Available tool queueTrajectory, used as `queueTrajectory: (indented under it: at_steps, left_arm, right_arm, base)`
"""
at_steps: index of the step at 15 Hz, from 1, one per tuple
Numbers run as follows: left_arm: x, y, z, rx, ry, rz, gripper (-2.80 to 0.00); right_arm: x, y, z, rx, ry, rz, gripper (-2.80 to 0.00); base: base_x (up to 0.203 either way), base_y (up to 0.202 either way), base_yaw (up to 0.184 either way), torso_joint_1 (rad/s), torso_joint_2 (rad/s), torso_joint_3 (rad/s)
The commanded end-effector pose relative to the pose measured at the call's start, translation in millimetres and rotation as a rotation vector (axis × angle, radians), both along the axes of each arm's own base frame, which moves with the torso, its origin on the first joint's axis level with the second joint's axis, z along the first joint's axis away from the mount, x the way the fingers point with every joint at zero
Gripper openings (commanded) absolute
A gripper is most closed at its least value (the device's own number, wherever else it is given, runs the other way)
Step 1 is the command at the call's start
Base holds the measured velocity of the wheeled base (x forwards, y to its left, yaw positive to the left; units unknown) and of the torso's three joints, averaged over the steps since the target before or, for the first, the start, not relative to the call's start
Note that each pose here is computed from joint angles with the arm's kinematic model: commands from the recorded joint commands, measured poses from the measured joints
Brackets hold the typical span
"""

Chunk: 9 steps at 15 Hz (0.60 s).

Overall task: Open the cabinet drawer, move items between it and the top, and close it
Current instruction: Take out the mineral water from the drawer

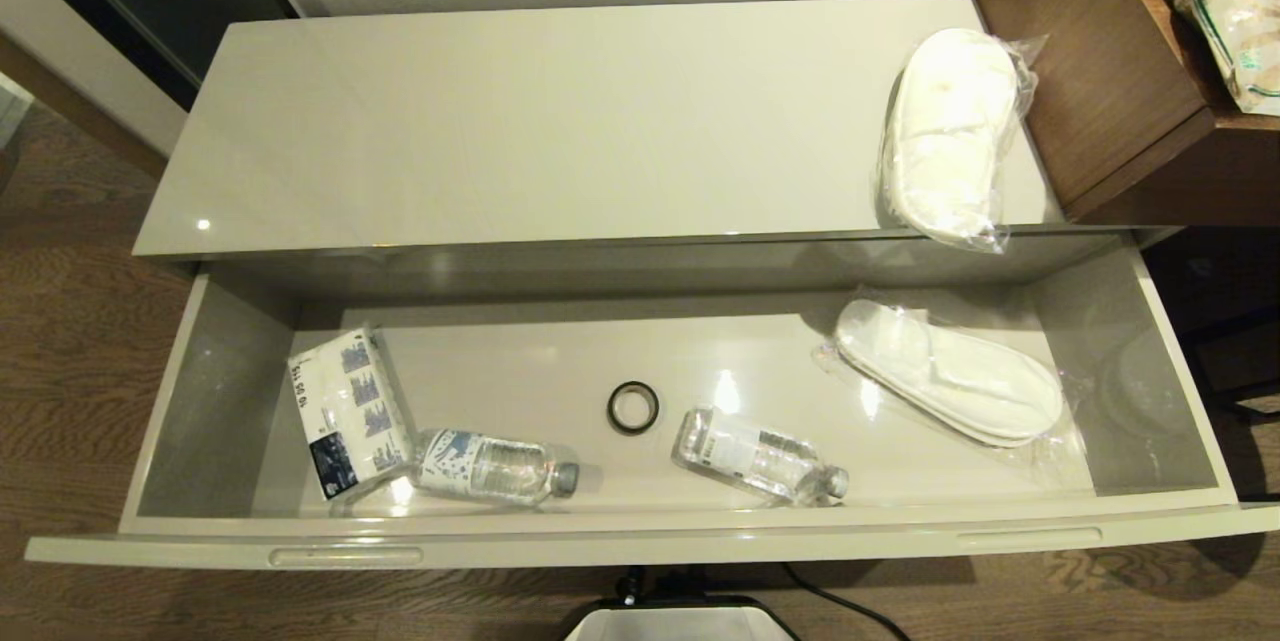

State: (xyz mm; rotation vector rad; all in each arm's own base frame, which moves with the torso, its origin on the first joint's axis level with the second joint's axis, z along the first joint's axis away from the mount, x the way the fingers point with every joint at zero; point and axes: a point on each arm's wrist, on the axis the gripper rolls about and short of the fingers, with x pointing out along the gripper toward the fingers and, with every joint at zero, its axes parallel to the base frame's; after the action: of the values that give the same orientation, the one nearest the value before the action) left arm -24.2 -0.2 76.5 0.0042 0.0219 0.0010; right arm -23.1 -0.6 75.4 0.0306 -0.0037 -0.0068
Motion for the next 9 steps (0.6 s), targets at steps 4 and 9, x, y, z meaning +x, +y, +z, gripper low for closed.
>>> queueTrajectory:
  at_steps: [4,9]
  left_arm:
    - [0.0,0.0,0.0,0.000,0.000,0.000,-2.80]
    - [0.0,0.0,0.0,0.000,0.000,0.000,-2.80]
  right_arm:
    - [-0.9,0.0,-0.4,0.007,-0.019,0.001,-2.80]
    - [-0.8,0.0,-0.4,0.006,-0.018,0.001,-2.80]
  base:
    - [0.000,0.000,0.000,0.000,0.00,0.000]
    - [0.000,0.000,0.000,0.000,0.00,0.000]
